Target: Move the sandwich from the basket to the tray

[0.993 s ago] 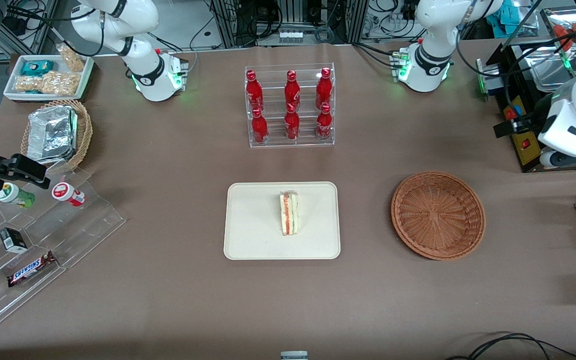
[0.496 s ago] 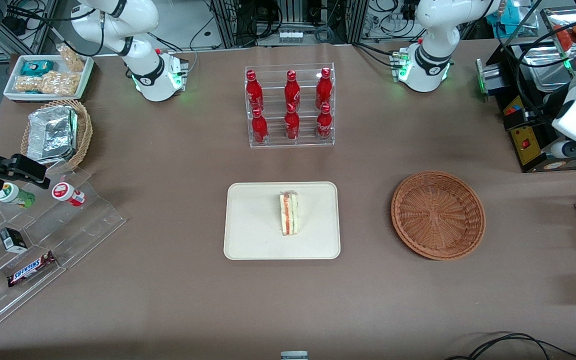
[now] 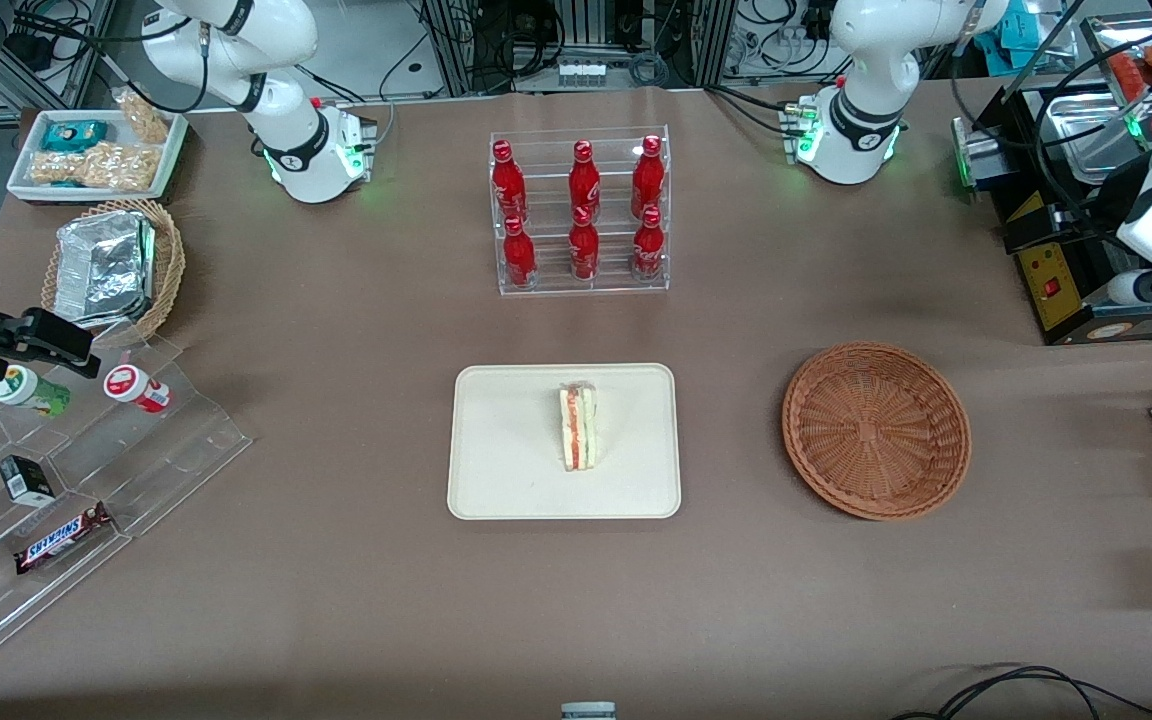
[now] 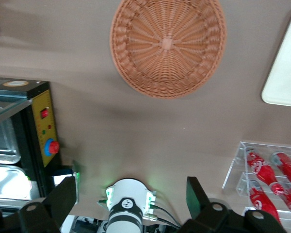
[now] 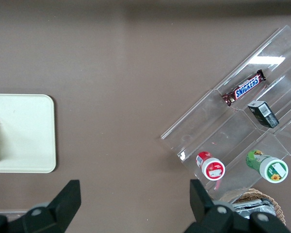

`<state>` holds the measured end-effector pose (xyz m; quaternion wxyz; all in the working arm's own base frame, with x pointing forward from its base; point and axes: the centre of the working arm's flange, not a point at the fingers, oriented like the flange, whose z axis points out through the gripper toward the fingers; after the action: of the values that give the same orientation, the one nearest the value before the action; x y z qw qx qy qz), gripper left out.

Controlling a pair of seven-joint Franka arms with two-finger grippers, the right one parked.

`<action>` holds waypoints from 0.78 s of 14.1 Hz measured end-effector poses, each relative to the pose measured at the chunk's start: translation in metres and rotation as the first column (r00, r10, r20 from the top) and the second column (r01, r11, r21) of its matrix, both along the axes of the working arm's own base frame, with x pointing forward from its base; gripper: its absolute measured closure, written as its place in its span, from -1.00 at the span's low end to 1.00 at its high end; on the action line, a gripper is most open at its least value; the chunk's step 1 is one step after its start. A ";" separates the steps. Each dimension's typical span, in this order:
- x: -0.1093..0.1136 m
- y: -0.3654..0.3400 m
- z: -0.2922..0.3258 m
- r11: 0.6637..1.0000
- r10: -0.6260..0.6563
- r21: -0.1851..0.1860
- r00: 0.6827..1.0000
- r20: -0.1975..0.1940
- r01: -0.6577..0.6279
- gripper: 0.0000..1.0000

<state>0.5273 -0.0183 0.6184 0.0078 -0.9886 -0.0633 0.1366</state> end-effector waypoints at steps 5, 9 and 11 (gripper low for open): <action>0.003 0.006 0.007 1.000 0.010 0.007 0.999 0.036 -0.010 -1.00; 0.008 0.008 0.010 0.999 0.005 0.037 0.997 0.079 -0.008 -1.00; 0.008 0.006 0.010 0.999 -0.003 0.038 0.997 0.081 0.000 -1.00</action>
<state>0.5350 -0.0128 0.6288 0.0240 -0.9930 -0.0653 0.0954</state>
